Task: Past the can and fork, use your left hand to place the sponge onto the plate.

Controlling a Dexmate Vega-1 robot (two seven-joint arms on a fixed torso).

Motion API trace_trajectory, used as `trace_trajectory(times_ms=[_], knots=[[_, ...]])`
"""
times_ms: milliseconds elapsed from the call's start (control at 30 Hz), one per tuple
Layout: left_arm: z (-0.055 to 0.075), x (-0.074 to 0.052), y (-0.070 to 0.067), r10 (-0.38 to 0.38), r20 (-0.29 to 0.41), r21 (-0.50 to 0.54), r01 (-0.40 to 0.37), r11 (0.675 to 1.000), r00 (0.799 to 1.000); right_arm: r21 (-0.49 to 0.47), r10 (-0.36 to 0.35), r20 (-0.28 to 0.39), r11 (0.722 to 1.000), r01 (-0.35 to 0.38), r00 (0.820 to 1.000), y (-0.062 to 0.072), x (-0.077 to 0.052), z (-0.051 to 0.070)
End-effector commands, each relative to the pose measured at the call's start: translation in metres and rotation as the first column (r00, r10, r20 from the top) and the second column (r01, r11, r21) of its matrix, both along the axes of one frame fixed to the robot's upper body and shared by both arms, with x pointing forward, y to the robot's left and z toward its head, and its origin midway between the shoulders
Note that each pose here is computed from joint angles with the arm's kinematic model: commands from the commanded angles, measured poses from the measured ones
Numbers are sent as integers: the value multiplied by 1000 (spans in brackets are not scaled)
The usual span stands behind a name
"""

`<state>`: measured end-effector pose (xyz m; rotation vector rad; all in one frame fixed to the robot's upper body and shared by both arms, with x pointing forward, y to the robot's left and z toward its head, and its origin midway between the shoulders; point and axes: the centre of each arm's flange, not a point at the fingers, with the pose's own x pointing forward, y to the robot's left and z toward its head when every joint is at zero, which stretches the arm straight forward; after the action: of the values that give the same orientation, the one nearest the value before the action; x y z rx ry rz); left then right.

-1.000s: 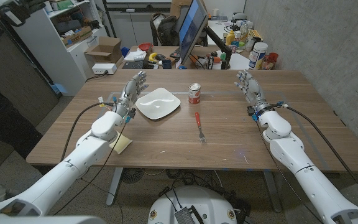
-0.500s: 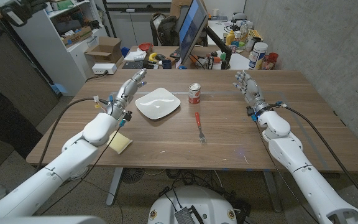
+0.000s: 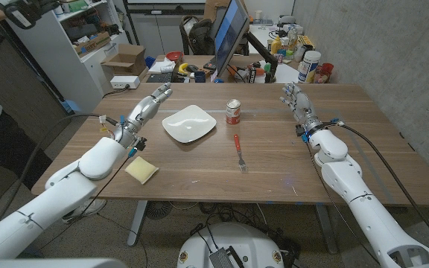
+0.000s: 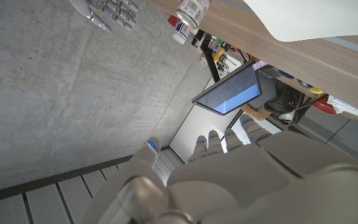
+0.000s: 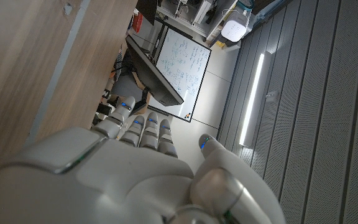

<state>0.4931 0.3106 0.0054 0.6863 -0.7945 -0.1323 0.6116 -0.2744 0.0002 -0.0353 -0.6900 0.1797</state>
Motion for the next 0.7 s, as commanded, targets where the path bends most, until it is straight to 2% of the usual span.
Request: trace_trajectory(times_ms=[33, 233, 400, 533, 567, 667, 700], knots=[[11, -40, 3, 88, 20, 239, -90, 967, 996, -2, -2, 3, 1000, 2, 1000, 3, 7, 8], [8, -58, 3, 164, 110, 287, -190, 939, 980, 3, 1, 2, 1000, -1, 1000, 3, 11, 9], [8, -70, 3, 174, 85, 345, -193, 918, 981, 7, 3, 22, 1000, -3, 1000, 3, 12, 15], [2, -84, 2, 237, 152, 386, -279, 880, 959, 12, 5, 22, 1000, -5, 1000, 3, 14, 14], [1, -88, 3, 265, 179, 388, -316, 866, 947, 20, 10, 20, 1000, -11, 1000, 3, 16, 13], [2, -97, 3, 308, 179, 435, -356, 827, 934, 21, 13, 17, 1000, -14, 1000, 3, 18, 13], [1, -99, 4, 310, 188, 433, -362, 826, 932, 23, 15, 18, 1000, -16, 1000, 4, 18, 13]])
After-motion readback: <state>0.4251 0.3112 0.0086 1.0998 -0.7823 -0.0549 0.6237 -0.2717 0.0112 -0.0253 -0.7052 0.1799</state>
